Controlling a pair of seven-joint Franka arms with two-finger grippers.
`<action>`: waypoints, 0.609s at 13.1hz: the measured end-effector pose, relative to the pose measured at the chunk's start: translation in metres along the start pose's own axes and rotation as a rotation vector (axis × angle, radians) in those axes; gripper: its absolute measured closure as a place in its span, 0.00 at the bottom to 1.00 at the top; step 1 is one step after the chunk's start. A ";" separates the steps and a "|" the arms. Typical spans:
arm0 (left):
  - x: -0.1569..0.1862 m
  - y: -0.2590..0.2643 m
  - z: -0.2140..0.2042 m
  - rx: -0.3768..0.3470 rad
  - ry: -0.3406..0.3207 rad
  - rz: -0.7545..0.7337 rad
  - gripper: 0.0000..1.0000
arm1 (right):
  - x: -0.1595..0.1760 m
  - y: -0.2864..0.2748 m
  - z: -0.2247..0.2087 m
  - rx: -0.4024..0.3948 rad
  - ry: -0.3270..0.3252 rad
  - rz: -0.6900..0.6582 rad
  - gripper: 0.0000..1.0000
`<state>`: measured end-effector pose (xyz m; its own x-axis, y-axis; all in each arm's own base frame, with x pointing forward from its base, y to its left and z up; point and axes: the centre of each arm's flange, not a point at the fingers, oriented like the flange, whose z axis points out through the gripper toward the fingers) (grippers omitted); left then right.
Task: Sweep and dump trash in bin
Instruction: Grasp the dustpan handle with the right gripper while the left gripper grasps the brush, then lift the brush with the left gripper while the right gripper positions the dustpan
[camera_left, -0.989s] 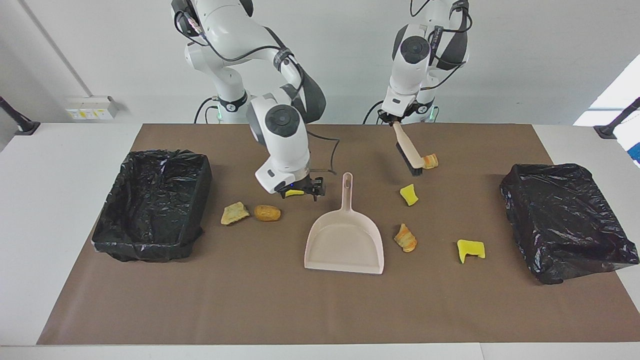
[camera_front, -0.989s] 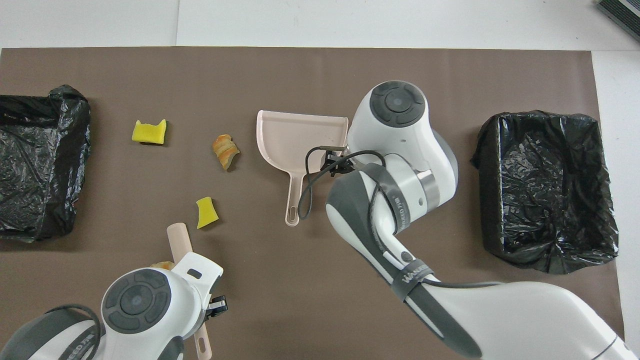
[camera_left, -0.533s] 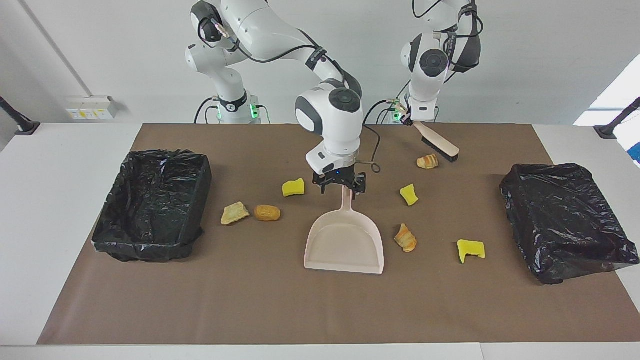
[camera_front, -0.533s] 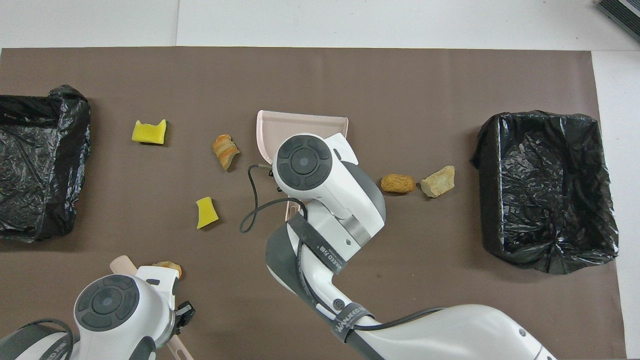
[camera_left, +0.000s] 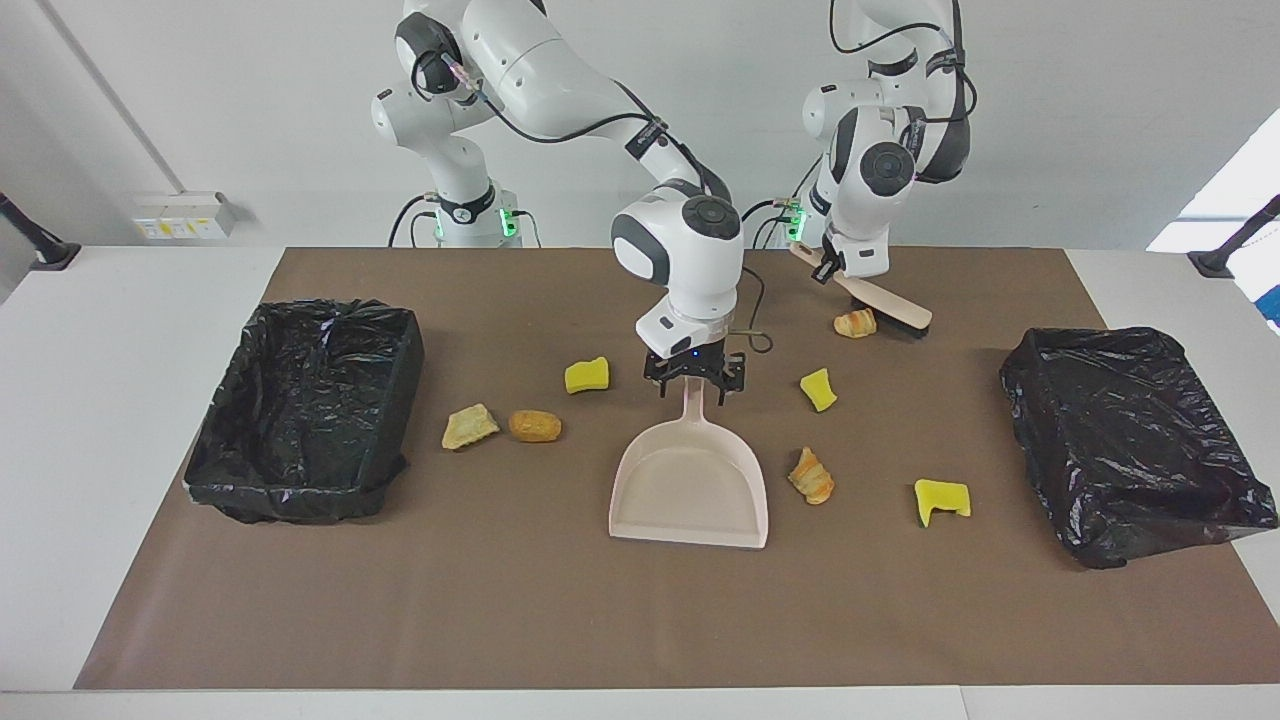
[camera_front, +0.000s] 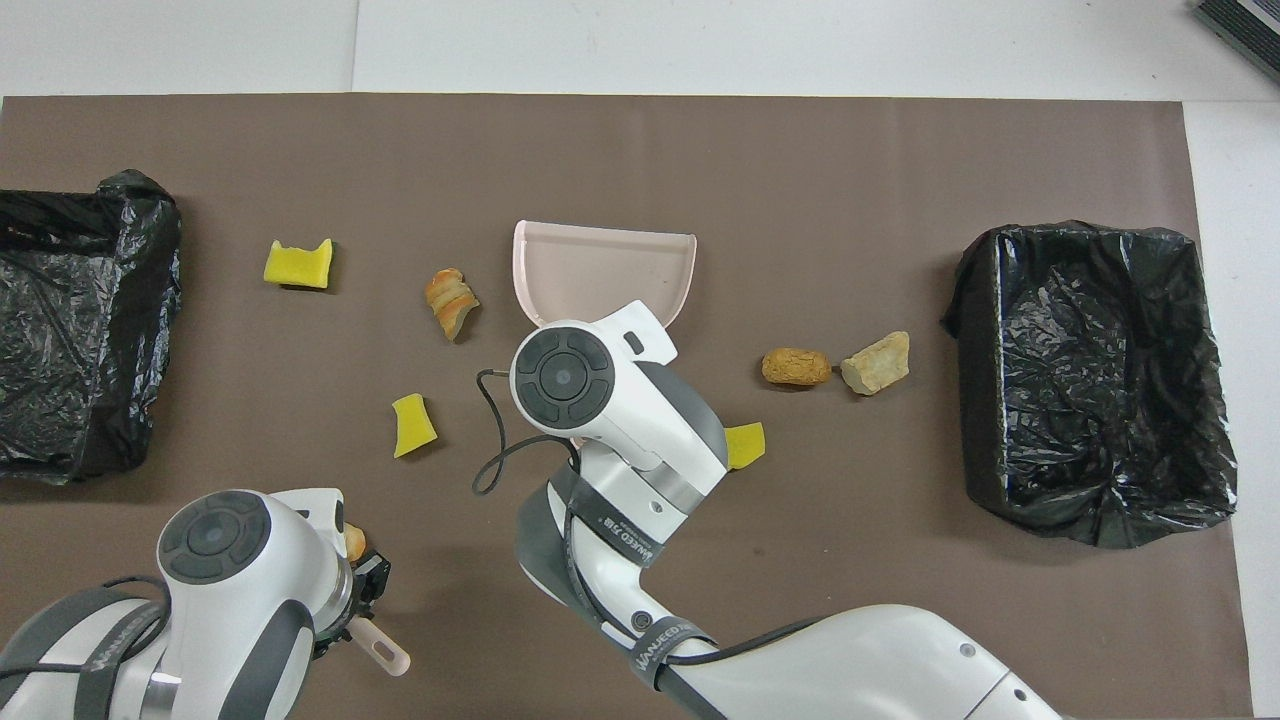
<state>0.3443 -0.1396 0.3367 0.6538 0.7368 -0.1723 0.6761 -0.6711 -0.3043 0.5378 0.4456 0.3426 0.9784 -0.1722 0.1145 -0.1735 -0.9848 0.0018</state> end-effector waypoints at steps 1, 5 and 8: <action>0.005 0.018 -0.012 -0.021 -0.015 0.007 0.74 | -0.002 -0.001 -0.001 -0.014 0.008 -0.014 0.15; 0.041 0.070 -0.058 -0.114 -0.060 0.009 0.74 | -0.007 -0.006 -0.005 -0.019 0.013 -0.029 0.39; 0.066 0.091 -0.080 -0.133 -0.018 0.036 0.74 | -0.010 -0.008 -0.006 -0.021 0.015 -0.039 0.69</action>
<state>0.4763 -0.1582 0.3725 0.6727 0.7128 -0.1984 0.6923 -0.7010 -0.1714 0.5285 0.4553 0.3469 0.9827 -0.1331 0.1291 -0.1377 -0.9901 0.0275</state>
